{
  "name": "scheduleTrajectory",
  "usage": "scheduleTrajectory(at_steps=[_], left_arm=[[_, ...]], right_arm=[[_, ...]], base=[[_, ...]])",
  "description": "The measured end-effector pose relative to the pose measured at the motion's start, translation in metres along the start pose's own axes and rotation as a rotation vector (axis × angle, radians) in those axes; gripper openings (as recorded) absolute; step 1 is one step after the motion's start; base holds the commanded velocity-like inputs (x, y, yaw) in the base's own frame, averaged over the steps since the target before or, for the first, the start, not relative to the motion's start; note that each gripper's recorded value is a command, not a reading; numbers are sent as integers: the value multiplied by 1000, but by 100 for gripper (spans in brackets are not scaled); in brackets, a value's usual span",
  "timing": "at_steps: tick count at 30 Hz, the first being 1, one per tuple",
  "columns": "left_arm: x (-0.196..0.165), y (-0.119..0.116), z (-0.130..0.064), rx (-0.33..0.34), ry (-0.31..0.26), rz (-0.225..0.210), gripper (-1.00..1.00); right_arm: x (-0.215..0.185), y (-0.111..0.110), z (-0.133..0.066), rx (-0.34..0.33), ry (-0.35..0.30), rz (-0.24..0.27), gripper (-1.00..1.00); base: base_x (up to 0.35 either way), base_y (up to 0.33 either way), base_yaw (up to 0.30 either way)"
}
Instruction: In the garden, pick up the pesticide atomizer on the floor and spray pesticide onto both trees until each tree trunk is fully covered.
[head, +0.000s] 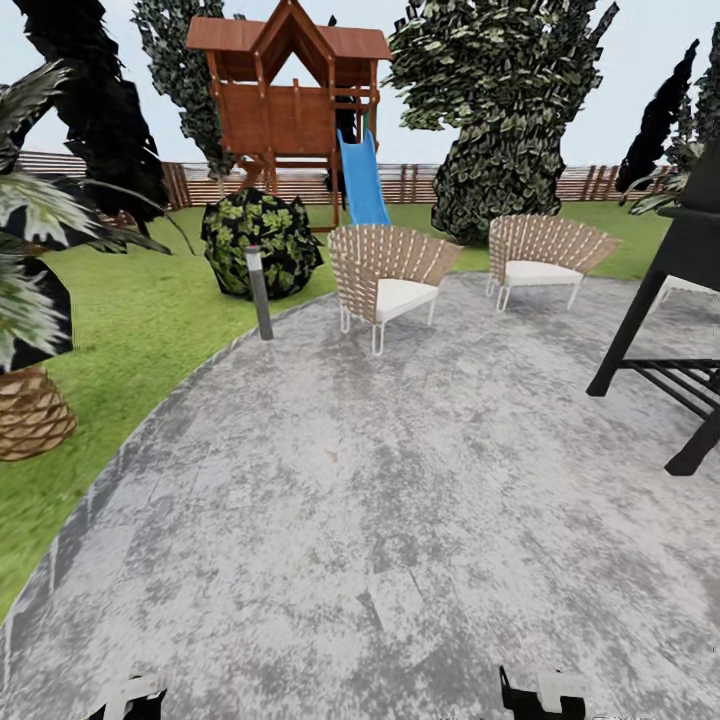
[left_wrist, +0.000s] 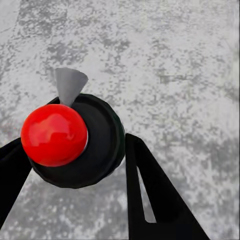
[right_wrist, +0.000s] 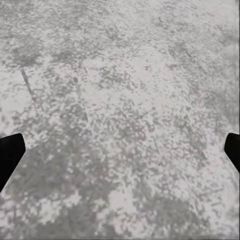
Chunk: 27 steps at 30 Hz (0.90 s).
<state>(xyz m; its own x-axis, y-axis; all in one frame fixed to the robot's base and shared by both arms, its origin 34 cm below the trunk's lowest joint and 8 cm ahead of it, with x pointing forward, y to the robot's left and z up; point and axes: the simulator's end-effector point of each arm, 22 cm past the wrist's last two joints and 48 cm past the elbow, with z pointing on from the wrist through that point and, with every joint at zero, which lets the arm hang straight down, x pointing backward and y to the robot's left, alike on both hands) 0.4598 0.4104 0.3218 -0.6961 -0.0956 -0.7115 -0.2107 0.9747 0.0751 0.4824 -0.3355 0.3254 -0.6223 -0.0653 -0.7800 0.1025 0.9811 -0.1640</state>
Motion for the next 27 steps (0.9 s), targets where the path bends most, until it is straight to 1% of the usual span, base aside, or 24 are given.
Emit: scheduleTrajectory(at_steps=[11,20,27], left_arm=[[-1,0,0,-1,-1,0,-100],[-1,0,0,-1,-2,0,-100],[-1,0,0,-1,-2,-1,-100]], right_arm=[[0,0,0,0,0,0,100],[0,0,0,0,-1,0,100],[0,0,0,0,0,0,100]], base=[[27,-270,-300],[104,-271,-300],[157,-258,-300]])
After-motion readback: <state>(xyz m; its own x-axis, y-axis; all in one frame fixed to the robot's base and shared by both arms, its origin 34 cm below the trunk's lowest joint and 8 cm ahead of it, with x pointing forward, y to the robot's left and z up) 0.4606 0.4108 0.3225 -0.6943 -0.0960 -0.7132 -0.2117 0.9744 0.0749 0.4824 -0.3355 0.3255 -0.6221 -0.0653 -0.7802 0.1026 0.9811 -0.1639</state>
